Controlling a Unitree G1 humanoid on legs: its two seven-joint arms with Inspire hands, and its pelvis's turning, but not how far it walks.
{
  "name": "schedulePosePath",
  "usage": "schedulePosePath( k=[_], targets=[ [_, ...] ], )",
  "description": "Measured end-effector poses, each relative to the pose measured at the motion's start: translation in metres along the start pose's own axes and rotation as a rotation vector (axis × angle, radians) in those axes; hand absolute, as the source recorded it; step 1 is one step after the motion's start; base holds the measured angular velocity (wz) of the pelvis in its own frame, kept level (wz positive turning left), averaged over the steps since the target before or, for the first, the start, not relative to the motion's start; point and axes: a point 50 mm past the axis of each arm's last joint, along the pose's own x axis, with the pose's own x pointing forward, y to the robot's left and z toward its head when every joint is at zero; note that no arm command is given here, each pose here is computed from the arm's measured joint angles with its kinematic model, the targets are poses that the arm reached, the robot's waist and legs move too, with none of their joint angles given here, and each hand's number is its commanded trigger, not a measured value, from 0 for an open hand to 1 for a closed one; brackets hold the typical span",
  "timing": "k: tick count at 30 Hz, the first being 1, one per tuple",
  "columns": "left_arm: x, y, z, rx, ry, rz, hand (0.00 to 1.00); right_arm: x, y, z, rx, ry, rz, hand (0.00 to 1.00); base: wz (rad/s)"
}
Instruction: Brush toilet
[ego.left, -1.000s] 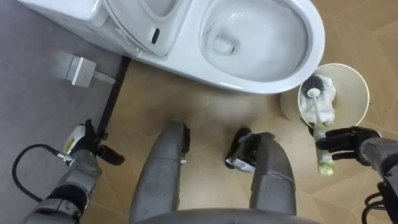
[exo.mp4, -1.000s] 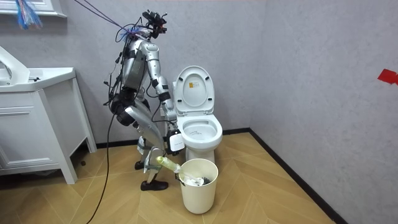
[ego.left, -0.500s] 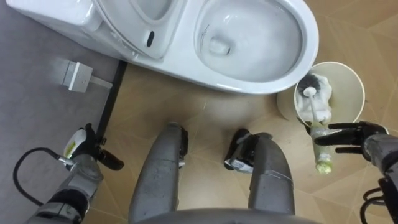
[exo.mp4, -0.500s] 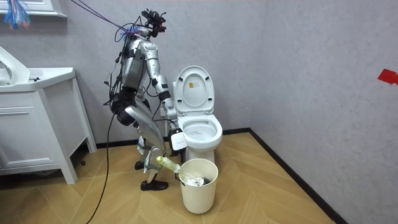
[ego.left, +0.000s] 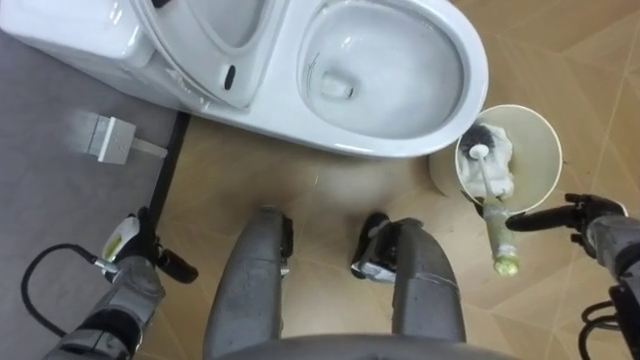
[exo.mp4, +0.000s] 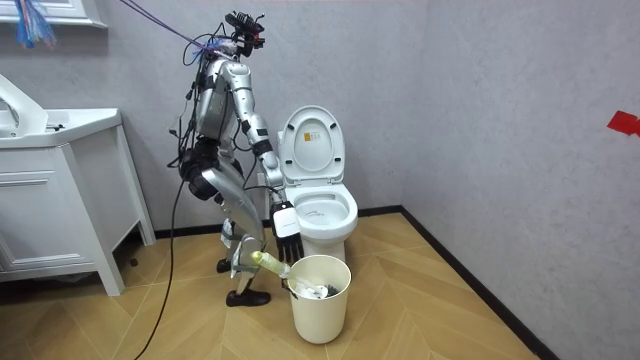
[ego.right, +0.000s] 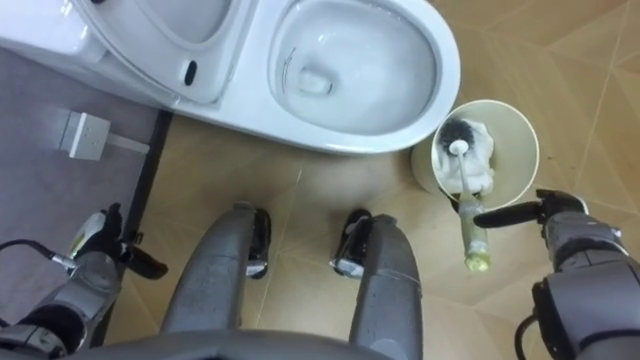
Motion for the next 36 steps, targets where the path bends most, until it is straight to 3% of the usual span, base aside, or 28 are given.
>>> schedulePosePath(
  k=[12, 19, 36],
  targets=[
    [0.0, 0.0, 0.0, -0.035, 0.012, -0.008, 0.0, 0.0, 0.003, -0.019, 0.144, 0.048, 0.06, 0.0, 0.0],
    [0.003, 0.005, 0.013, -0.068, -0.013, -0.009, 0.0, 0.0, 0.011, -0.028, 0.263, 0.07, 0.128, 0.0, 0.0],
    [0.006, 0.013, 0.053, -0.142, -0.089, -0.013, 0.0, -0.001, 0.015, -0.001, 0.359, 0.019, 0.174, 0.0, 0.04]
  ],
)
